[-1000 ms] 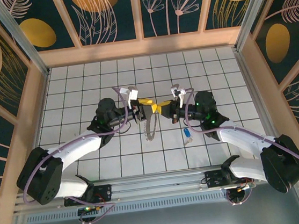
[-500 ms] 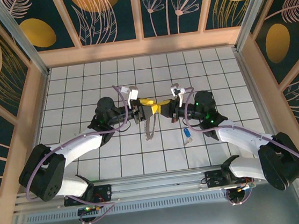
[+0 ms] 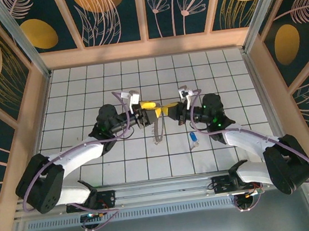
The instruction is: Put the keys on the keyring
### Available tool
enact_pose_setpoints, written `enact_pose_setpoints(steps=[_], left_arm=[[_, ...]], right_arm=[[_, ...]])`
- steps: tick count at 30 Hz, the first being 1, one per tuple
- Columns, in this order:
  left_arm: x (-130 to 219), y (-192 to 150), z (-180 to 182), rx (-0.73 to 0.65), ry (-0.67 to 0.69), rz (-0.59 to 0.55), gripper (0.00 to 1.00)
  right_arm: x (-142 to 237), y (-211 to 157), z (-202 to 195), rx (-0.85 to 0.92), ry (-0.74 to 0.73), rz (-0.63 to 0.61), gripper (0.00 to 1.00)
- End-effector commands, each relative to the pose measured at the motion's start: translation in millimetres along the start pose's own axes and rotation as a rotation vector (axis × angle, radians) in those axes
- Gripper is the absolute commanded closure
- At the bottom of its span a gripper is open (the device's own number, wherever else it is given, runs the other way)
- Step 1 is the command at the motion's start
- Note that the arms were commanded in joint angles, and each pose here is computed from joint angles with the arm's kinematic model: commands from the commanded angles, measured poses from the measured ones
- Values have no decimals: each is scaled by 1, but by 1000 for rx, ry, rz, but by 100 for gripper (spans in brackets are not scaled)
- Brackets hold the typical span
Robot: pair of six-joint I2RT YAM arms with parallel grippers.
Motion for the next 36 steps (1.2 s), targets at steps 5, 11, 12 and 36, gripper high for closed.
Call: enact_pose_setpoints(steps=[5, 11, 12, 36], left_arm=[[13, 10, 14, -13, 131, -113, 36], [12, 7, 20, 0, 149, -111, 35], [13, 7, 20, -1, 152, -112, 35], [10, 8, 18, -9, 144, -95, 33]], right_arm=[[-1, -23, -21, -56, -68, 4, 100], [-10, -35, -32, -108, -62, 3, 100], [-11, -37, -34, -114, -63, 4, 100], [14, -142, -84, -344, -405, 231, 100]])
Point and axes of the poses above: each hand's point on the last joint's axis, 136 mm out from that joint toward the fingers, its own x axis back along the fingers, its own z axis along the line the jaws close on, y = z × x, the point moved 3 cm from there along x, back along the fingers, and after that the axes turned 9 degrees about x, right-handed, at the moved point
